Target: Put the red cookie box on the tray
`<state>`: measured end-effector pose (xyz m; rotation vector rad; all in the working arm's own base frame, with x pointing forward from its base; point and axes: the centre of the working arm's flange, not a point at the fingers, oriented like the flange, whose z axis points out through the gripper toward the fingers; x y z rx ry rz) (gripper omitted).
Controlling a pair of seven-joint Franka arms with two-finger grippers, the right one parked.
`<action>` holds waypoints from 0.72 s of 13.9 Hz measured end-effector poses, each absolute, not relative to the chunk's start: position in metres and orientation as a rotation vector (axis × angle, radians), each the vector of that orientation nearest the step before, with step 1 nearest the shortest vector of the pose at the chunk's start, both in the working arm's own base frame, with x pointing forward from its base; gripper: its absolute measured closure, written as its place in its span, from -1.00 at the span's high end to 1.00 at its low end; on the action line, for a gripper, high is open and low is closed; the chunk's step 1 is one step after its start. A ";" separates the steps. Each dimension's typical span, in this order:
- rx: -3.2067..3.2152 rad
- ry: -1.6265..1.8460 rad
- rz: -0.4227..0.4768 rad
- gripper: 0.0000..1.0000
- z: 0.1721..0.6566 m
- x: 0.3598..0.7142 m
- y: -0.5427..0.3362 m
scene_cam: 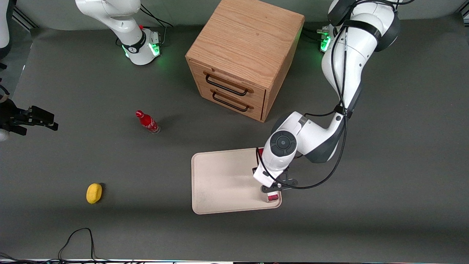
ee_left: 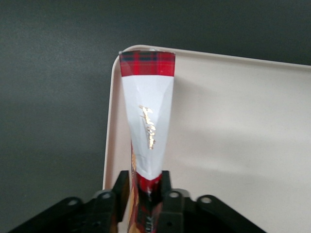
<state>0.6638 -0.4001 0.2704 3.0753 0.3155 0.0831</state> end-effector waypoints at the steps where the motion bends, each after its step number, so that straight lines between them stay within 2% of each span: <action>1: 3.074 0.315 0.085 0.05 0.271 0.664 -0.400; 5: 3.069 0.314 0.109 0.86 0.277 0.666 -0.400; 6: 3.071 0.314 0.112 1.00 0.284 0.666 -0.399; 10: 3.131 0.241 0.095 1.00 0.350 0.646 -0.393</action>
